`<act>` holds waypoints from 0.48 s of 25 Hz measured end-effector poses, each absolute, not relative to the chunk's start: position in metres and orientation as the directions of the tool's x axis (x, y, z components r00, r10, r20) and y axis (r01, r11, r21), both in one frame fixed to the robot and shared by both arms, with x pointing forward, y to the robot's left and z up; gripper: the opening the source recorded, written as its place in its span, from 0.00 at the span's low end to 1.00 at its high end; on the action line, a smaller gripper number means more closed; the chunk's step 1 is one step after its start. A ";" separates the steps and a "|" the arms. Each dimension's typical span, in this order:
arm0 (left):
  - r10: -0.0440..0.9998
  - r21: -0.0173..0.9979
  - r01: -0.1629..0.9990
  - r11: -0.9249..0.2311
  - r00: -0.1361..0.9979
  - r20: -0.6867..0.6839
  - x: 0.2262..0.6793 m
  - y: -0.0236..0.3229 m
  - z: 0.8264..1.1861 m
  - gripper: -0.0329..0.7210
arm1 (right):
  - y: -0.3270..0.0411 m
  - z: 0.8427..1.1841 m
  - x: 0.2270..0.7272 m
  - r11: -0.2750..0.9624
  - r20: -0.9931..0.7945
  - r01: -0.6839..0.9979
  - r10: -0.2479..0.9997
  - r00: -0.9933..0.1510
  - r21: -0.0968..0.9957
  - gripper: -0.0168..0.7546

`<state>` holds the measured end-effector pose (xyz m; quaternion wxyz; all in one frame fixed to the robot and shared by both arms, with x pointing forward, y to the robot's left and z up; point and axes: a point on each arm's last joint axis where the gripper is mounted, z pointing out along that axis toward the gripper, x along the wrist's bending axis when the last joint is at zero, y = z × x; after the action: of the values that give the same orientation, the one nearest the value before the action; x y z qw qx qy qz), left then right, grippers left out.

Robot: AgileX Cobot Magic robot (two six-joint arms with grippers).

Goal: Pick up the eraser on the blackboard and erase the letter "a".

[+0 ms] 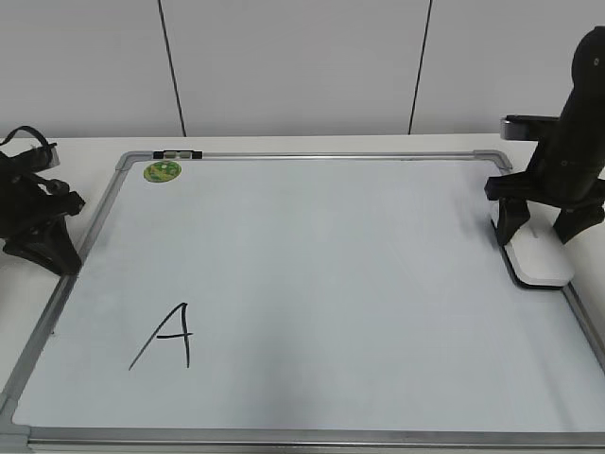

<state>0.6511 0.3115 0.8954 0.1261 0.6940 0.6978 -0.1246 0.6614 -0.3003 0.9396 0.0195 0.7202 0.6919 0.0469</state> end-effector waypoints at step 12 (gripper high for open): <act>0.937 0.001 1.000 0.006 -0.005 -0.349 0.651 0.312 0.895 0.09 | -0.300 0.937 0.664 -0.038 0.044 0.994 0.998 0.034 0.105 0.82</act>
<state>0.6511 0.3115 0.8954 0.1261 0.6940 0.6978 -0.1246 0.6639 -0.3000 0.9366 0.0224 0.7187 0.6930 0.0522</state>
